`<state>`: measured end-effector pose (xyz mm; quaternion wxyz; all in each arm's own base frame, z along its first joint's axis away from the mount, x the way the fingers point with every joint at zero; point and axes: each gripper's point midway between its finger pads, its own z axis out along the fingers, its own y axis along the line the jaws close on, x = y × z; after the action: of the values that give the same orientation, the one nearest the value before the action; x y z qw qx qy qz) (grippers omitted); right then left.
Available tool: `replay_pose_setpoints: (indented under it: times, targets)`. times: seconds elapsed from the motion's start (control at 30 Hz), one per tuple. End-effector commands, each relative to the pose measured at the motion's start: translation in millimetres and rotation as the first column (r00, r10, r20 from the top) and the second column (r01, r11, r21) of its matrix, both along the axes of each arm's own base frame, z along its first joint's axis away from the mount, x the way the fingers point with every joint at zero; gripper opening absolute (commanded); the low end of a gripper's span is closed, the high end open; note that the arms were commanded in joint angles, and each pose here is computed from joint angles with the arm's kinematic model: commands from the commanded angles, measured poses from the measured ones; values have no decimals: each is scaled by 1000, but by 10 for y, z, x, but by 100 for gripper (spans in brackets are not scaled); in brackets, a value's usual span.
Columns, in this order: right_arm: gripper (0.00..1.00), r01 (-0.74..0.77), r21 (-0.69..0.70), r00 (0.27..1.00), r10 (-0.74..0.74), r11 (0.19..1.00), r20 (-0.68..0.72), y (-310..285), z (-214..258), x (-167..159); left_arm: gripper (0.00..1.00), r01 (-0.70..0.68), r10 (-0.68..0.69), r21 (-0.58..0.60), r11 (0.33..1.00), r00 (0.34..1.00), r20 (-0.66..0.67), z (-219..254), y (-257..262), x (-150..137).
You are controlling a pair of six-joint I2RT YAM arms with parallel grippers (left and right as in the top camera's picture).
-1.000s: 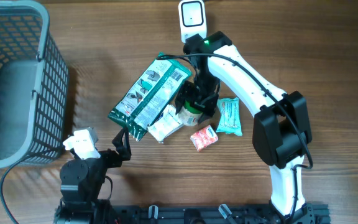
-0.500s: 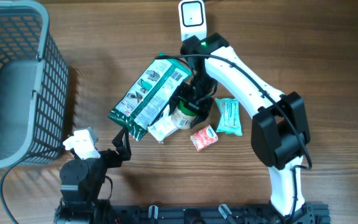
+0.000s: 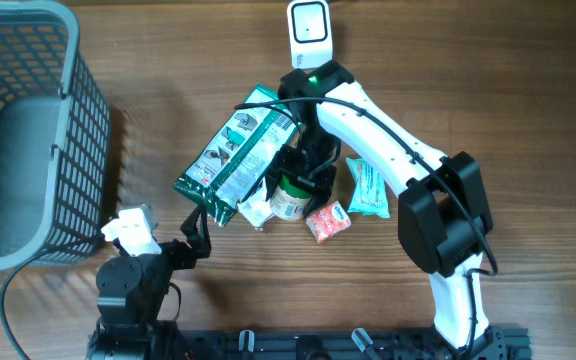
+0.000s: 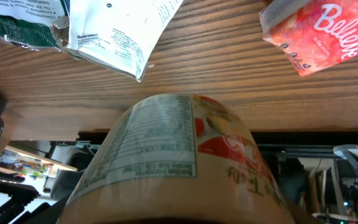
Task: Scan the item barcode
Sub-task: 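Lift the green-lid jar with the right gripper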
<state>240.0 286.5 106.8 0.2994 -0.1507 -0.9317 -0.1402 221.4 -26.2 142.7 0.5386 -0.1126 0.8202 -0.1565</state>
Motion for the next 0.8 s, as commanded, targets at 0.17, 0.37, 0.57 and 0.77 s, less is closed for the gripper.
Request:
replay_pose_setpoints:
  times: [0.17, 0.37, 0.57, 0.77]
  targets:
    - [52, 15, 1, 996, -15, 1000, 82, 58, -22, 166, 100, -21, 21, -3, 1000, 1000, -3, -23, 34, 5]
    - [52, 3, 53, 985, -12, 999, 172, 149, -61, 359, 100, -21, 21, -3, 1000, 1000, -3, -23, 34, 5]
    - [51, -28, 31, 955, 17, 999, 296, -10, -142, 657, 100, -21, 21, -3, 1000, 1000, -3, -23, 34, 5]
    - [50, -46, 58, 926, 21, 997, 378, -198, -155, 954, 100, -21, 21, -3, 1000, 1000, -3, -23, 34, 5]
